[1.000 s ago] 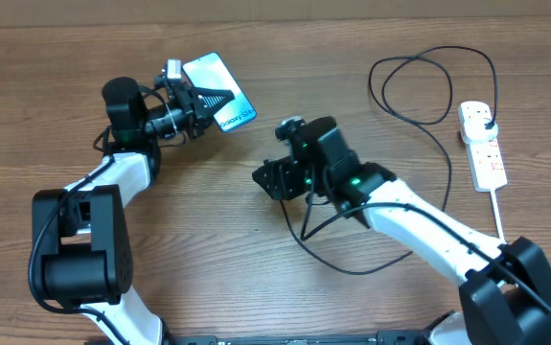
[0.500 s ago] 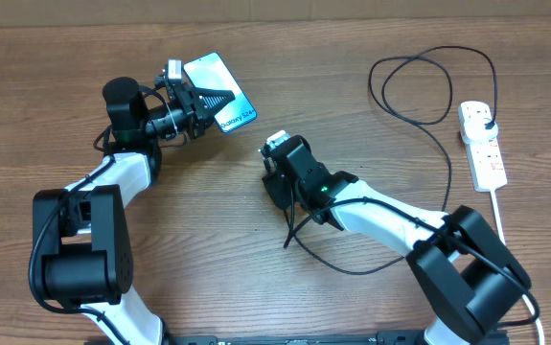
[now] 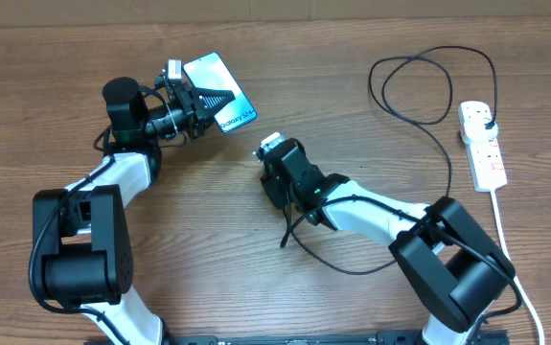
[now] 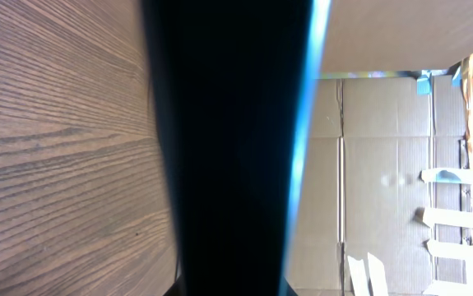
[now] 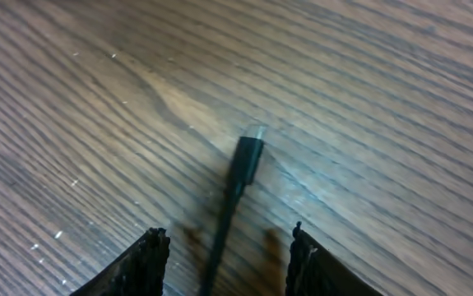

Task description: Plug charger to phone and switch on socket

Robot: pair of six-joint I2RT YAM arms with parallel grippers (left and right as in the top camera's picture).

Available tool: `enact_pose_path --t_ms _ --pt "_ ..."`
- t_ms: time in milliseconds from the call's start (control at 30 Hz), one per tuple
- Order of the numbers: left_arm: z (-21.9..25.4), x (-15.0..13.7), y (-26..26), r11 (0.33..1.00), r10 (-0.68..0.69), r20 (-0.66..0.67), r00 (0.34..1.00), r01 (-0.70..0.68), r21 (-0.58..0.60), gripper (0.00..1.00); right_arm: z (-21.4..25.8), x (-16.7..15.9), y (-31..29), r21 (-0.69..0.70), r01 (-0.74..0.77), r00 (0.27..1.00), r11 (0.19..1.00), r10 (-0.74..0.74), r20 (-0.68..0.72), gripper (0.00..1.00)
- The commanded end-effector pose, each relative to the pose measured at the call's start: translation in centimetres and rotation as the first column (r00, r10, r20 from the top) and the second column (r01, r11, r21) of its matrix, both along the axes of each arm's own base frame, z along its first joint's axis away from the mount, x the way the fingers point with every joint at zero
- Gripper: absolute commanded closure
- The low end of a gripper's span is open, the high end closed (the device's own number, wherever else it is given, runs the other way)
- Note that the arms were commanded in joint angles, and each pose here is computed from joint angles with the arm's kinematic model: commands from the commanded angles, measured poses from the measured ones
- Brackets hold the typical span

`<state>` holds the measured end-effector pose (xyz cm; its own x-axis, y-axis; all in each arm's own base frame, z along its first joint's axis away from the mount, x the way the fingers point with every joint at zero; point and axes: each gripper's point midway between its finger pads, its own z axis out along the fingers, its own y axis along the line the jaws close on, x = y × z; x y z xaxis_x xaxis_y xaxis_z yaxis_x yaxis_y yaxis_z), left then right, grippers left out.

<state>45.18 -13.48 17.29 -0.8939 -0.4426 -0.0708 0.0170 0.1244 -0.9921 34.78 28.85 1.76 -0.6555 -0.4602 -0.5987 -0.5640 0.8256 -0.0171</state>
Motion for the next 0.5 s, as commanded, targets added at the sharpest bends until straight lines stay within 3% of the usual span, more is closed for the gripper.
enact_pose_path --t_ms 0,467 --pt "1.8 0.1 -0.1 1.000 -0.007 0.082 0.997 0.006 0.019 0.96 -0.5 0.5 1.0 -0.055 -0.014 0.999 0.998 0.016 0.043 0.54" --pt "1.4 0.1 -0.1 1.000 -0.009 0.061 0.998 0.008 0.021 0.96 -1.3 1.8 -0.3 -0.056 0.066 0.997 0.996 -0.064 0.041 0.72"
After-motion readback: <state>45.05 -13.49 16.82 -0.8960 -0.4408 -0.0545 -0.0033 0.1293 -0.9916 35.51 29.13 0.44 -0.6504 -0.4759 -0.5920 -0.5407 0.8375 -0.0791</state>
